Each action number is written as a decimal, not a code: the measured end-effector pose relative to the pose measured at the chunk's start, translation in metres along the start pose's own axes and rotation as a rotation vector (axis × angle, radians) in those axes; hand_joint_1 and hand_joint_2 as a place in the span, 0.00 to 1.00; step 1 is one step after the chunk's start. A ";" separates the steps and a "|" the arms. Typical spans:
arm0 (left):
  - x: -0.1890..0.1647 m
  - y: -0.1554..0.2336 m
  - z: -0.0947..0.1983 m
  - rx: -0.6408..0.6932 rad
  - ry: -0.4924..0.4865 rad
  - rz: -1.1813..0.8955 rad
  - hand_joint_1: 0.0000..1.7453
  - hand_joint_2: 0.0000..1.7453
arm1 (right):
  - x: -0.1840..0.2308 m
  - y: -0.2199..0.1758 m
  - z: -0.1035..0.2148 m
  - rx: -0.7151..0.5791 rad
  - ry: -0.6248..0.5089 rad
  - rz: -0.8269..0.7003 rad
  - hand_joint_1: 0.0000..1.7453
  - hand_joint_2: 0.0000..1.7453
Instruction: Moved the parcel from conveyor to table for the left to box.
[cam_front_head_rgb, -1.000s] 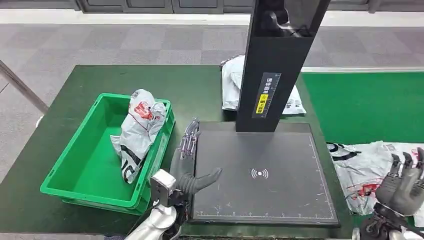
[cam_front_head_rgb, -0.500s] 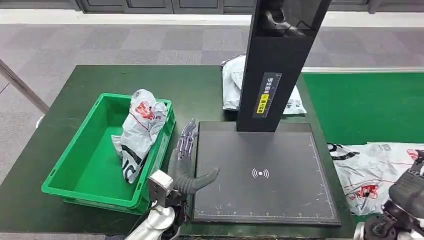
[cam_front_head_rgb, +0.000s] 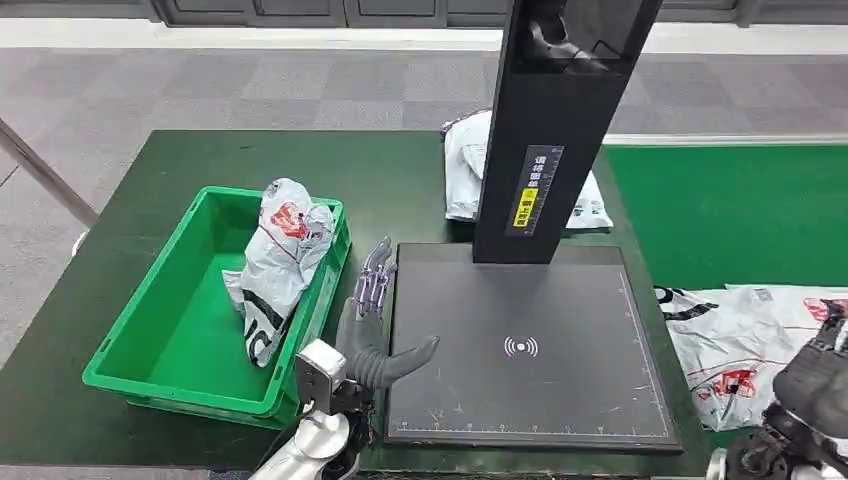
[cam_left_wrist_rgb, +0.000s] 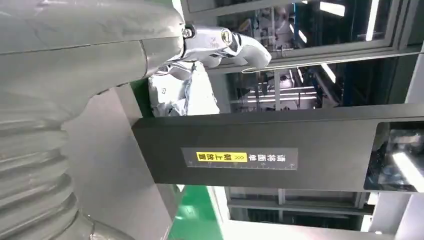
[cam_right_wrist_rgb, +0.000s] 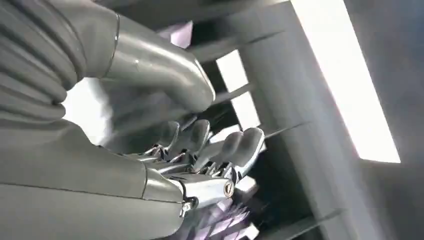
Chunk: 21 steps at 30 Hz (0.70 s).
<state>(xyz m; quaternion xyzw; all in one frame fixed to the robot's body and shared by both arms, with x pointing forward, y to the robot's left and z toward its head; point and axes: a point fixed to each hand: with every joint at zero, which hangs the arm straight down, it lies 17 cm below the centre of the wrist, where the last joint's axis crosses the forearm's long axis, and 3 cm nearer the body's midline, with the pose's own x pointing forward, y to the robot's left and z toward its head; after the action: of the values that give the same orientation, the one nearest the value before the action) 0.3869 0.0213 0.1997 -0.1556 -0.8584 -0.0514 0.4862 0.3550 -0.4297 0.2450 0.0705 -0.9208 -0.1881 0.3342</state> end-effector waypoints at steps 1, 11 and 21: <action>0.000 0.002 0.000 0.009 -0.001 -0.005 0.00 1.00 | -0.014 0.003 -0.001 0.034 0.069 0.216 0.00 1.00; 0.006 0.001 0.001 0.014 -0.015 -0.003 0.00 1.00 | -0.065 0.033 0.013 0.404 -0.212 1.900 0.00 1.00; 0.008 -0.010 0.004 -0.011 -0.008 -0.013 0.00 1.00 | -0.156 -0.169 0.075 0.322 0.773 2.022 0.00 1.00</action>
<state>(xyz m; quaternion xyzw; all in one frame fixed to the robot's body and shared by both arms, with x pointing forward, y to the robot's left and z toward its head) 0.3763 0.0152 0.2051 -0.1529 -0.8610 -0.0589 0.4814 0.4272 -0.5232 0.0341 -0.6208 -0.4001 0.3305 0.5876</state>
